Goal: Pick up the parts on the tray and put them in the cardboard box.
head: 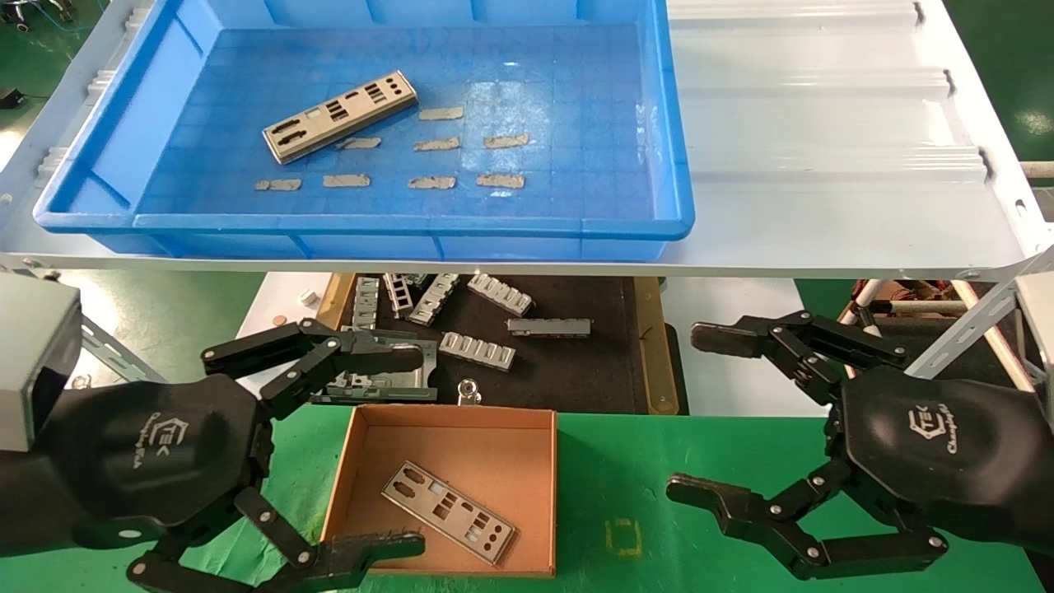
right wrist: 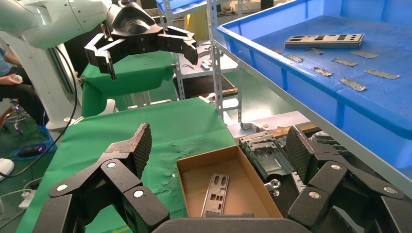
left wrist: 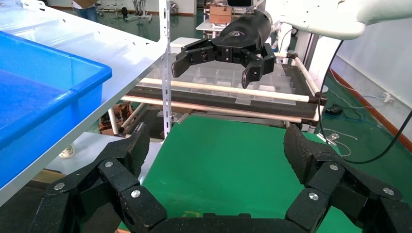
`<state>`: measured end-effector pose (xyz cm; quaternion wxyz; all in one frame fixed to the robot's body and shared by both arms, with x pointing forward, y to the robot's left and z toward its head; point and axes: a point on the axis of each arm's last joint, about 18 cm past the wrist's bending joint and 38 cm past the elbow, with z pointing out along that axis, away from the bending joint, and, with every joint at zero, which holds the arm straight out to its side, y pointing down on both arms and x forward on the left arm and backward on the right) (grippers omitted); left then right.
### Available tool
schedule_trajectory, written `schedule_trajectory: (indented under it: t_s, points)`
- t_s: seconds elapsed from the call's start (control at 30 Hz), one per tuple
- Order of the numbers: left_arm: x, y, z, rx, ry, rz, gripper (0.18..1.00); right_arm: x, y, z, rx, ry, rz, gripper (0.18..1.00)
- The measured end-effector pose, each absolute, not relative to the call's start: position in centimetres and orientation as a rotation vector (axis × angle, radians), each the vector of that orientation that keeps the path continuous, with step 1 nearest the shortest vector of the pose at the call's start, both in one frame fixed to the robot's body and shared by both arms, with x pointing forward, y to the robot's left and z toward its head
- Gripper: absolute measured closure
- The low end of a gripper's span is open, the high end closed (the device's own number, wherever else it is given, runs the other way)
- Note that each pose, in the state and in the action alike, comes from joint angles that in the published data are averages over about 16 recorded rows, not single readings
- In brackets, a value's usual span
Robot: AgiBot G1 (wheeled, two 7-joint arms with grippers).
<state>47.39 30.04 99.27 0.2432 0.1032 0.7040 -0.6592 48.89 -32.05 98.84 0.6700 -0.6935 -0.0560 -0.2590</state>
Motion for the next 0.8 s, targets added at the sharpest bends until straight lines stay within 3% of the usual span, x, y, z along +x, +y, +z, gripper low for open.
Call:
schedule_trajectory:
  t_s: [0.8]
  points:
    - [47.57, 29.99, 99.18, 0.276, 1.925, -1.798, 0.184, 48.89, -32.05, 98.84, -1.563, -0.126, -0.584, 0.178]
